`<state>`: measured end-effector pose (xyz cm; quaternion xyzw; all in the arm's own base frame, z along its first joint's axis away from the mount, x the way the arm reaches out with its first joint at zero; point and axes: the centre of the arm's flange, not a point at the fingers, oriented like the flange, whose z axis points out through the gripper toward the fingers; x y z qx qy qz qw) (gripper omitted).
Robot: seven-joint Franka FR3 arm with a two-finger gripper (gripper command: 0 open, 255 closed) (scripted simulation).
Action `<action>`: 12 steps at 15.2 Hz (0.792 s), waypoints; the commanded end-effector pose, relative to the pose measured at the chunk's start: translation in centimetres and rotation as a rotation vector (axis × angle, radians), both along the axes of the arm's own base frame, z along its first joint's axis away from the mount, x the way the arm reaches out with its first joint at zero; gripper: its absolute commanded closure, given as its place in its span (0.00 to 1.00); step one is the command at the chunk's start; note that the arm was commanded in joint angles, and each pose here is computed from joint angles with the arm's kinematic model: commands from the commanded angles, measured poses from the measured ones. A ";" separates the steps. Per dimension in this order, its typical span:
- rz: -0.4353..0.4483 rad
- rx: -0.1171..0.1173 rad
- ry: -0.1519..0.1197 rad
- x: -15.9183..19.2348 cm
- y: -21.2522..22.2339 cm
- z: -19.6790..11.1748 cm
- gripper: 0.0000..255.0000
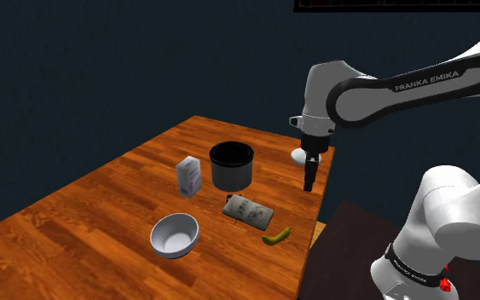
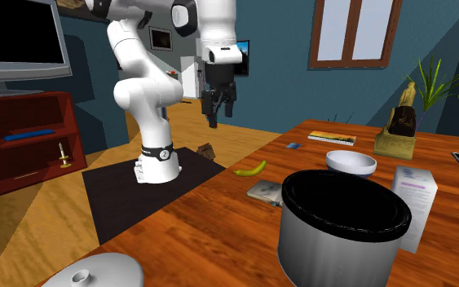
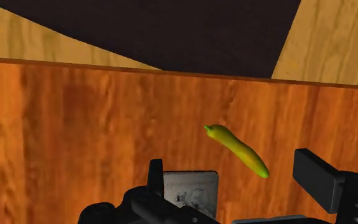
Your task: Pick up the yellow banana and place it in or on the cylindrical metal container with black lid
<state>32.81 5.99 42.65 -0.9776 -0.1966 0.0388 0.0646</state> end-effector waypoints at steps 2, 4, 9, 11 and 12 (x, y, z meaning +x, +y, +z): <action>0.173 0.025 -0.047 0.6 2.0 -3.4 0.00; 0.284 0.041 -0.075 0.7 3.2 -5.6 0.00; 0.563 0.081 -0.145 0.9 6.7 -11.0 0.00; 0.674 0.097 -0.172 0.7 8.1 -13.1 0.00; 0.693 0.100 -0.177 0.7 8.3 -13.5 0.00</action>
